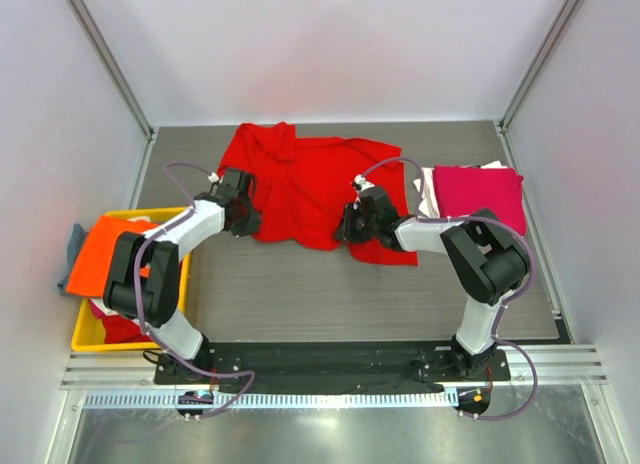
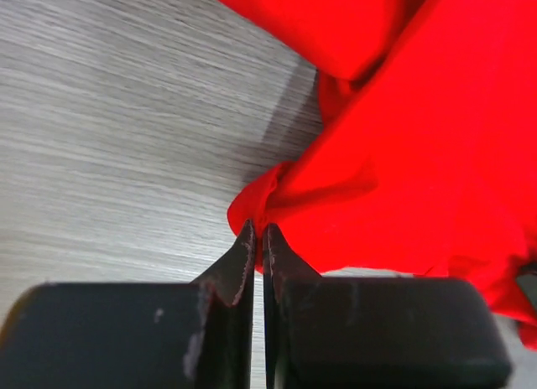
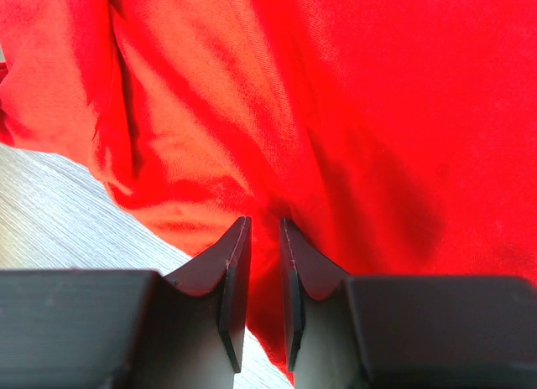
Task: Fold and stack the t-shirts
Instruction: Fold the tshirt
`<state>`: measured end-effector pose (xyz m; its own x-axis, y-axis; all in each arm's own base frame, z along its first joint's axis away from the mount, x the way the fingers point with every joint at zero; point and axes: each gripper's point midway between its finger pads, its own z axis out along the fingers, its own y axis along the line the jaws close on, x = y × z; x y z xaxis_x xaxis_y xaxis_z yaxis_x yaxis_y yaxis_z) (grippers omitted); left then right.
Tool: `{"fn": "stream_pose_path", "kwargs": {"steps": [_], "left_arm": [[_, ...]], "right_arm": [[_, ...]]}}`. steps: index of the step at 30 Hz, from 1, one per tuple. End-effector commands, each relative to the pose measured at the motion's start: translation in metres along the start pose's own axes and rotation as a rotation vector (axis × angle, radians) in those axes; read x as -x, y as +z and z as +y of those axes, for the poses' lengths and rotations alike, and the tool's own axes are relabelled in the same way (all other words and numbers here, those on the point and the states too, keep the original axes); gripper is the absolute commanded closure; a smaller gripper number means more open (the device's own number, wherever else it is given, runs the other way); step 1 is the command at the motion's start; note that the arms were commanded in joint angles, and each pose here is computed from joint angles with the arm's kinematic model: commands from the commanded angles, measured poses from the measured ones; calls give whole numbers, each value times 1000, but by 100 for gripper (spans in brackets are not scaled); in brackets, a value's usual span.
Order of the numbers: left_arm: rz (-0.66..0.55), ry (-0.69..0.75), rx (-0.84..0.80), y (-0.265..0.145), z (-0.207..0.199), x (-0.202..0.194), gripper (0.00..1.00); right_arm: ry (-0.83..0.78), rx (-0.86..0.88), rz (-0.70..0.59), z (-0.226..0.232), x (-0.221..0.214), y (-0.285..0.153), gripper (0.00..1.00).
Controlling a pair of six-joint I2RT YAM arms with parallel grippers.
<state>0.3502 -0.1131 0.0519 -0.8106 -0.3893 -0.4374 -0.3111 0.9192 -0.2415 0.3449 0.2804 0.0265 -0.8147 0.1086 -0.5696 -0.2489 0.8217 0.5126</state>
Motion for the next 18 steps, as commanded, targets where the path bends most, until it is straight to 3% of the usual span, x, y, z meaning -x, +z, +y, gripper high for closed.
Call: {"fn": "stream_pose_path", "kwargs": {"steps": [1,8,18], "left_arm": [[-146,49,45,-21,-9,23,100],[-279,230,240,-82,-20,-4,100],[-422,423,279,-144,-76,-61,100]], "right_arm": [[-5,4,-38,5,10,-5,75],[-3,4,-35,5,9,-4,75],[15,-8,-38,0,9,-5,76]]}}
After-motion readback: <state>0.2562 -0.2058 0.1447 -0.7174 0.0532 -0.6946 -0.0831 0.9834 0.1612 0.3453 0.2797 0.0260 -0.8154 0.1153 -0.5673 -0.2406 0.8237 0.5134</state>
